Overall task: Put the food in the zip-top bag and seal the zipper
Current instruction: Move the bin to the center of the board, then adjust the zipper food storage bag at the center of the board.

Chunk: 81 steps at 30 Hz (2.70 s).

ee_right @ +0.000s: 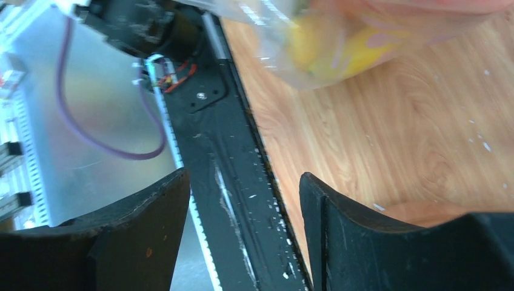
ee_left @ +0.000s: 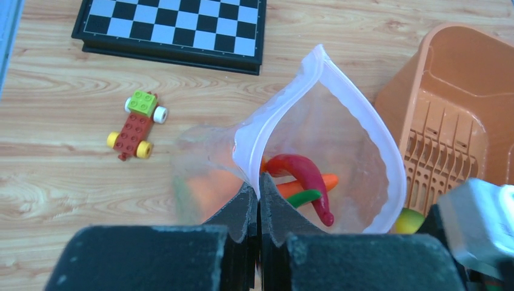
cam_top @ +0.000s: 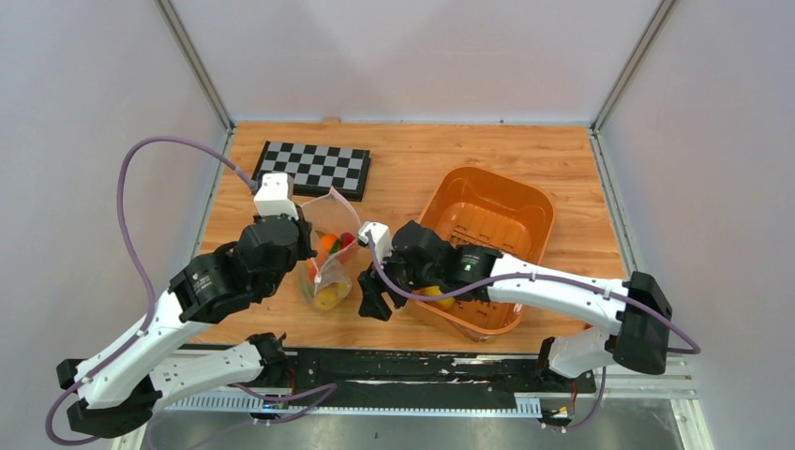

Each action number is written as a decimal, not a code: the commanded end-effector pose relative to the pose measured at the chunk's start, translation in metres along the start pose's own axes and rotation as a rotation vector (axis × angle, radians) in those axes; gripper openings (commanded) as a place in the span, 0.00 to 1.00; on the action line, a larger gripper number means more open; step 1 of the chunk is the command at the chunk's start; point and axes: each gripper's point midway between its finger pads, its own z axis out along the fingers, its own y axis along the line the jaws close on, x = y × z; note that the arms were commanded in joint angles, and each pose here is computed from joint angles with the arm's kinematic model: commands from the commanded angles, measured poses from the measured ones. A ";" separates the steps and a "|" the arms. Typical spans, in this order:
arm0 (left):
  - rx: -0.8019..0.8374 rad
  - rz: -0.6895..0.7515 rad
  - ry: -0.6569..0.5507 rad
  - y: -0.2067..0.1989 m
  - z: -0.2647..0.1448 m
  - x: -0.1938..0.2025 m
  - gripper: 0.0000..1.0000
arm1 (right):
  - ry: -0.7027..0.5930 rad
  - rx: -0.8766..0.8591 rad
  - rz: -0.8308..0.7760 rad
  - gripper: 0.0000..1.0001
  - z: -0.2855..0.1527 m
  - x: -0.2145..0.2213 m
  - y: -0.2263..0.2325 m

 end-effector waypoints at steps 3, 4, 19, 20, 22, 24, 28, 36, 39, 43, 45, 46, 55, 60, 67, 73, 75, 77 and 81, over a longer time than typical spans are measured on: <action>-0.007 -0.042 -0.056 0.004 -0.007 -0.019 0.01 | 0.052 0.311 0.038 0.64 0.002 0.003 -0.051; -0.009 -0.045 -0.054 0.005 -0.007 -0.018 0.01 | 0.044 0.392 0.042 0.65 -0.004 0.003 -0.064; 0.037 -0.043 -0.038 -0.009 -0.001 -0.013 0.02 | -0.108 0.260 0.040 0.72 -0.071 -0.018 -0.042; 0.042 -0.045 -0.035 -0.010 0.000 -0.012 0.02 | -0.162 0.262 0.030 0.74 -0.080 -0.028 -0.039; 0.054 -0.054 -0.031 -0.013 0.000 -0.010 0.02 | -0.256 0.337 0.031 0.79 -0.099 -0.037 -0.048; 0.082 -0.073 -0.034 -0.019 0.001 -0.009 0.02 | -0.308 0.434 0.051 0.86 -0.113 -0.038 -0.066; 0.152 -0.085 -0.016 -0.036 0.004 -0.006 0.02 | -0.314 0.434 0.110 0.84 -0.115 -0.049 -0.071; 0.226 -0.159 0.041 -0.068 0.014 0.003 0.02 | -0.449 0.130 0.159 0.73 -0.083 -0.091 -0.014; 0.206 -0.170 0.053 -0.069 0.016 0.003 0.03 | -0.442 0.223 0.095 0.73 -0.073 -0.094 -0.001; 0.171 -0.221 0.029 -0.069 0.019 -0.008 0.02 | -0.451 0.376 0.147 0.71 -0.061 -0.084 -0.004; 0.167 -0.247 0.025 -0.071 0.019 -0.011 0.02 | -0.487 0.424 0.181 0.70 -0.061 -0.084 -0.004; 0.167 -0.256 0.029 -0.073 0.020 -0.011 0.03 | -0.517 0.433 0.187 0.70 -0.062 -0.087 -0.002; 0.216 -0.335 0.071 -0.088 0.024 0.003 0.02 | -0.586 0.558 0.224 0.67 -0.035 -0.089 0.014; 0.259 -0.330 0.063 -0.096 0.024 0.001 0.03 | -0.591 0.648 0.304 0.61 -0.026 -0.076 0.008; 0.302 -0.323 0.070 -0.097 0.019 0.005 0.03 | -0.598 0.748 0.353 0.40 -0.014 -0.057 -0.012; 0.298 -0.323 0.058 -0.086 0.019 0.018 0.03 | -0.599 0.787 0.294 0.05 -0.027 -0.047 -0.021; 0.314 -0.313 0.048 -0.086 0.020 0.023 0.05 | -0.596 0.768 0.248 0.00 -0.032 -0.044 -0.022; 0.340 -0.310 0.037 -0.088 0.020 0.024 0.12 | -0.596 0.711 0.182 0.00 -0.040 -0.045 -0.018; 0.358 -0.269 0.016 -0.085 0.014 0.020 0.63 | -0.579 0.611 0.091 0.00 -0.067 -0.050 -0.006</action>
